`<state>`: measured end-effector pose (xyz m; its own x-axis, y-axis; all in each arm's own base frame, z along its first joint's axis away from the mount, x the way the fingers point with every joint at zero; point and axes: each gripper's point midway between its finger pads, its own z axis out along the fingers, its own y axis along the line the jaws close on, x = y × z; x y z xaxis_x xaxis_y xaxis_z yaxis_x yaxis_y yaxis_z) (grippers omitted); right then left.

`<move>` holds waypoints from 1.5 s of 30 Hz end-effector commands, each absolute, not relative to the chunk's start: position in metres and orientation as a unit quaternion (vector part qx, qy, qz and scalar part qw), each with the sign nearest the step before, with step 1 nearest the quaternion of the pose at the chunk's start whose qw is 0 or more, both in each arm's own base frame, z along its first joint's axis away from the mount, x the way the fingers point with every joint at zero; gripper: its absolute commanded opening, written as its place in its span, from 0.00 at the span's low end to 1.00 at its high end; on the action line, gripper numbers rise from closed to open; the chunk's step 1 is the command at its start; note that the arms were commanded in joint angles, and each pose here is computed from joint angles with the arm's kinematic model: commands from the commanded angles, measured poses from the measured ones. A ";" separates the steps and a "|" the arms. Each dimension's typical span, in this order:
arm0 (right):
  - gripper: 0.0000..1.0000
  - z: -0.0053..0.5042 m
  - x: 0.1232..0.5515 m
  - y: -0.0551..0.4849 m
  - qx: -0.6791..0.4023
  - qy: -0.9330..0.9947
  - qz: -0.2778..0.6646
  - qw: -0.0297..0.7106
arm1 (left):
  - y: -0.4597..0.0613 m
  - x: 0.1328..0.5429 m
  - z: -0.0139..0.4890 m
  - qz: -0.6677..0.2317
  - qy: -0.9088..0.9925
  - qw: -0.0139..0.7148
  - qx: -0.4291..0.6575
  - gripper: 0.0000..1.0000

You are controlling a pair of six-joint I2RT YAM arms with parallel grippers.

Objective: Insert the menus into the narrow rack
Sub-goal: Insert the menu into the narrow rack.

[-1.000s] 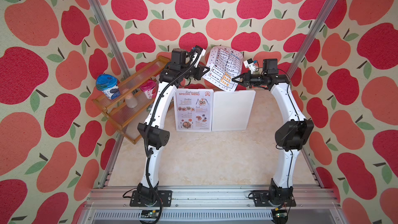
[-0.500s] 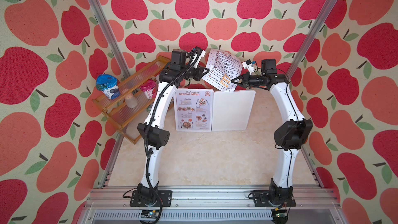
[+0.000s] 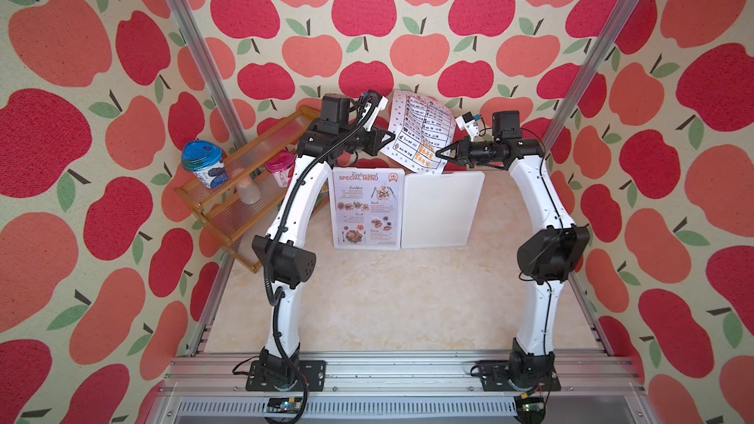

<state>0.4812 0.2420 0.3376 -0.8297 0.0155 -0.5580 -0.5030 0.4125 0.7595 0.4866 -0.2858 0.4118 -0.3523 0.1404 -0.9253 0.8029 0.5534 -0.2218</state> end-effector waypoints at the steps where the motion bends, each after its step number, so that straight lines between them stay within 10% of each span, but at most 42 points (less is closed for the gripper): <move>1: 0.00 0.329 0.484 0.239 -0.153 0.809 0.511 0.246 | -0.278 0.476 0.435 -0.348 0.726 0.496 0.326 0.00; 45: 0.00 0.344 0.466 0.216 -0.185 0.785 0.519 0.284 | -0.294 0.465 0.440 -0.370 0.711 0.489 0.345 0.00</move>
<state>0.4659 0.2283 0.3451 -0.7751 -0.0066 -0.6318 -0.5901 0.3649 0.7201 0.4638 -0.3000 0.4274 -0.3226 0.1392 -0.9362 0.8455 0.4870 -0.2190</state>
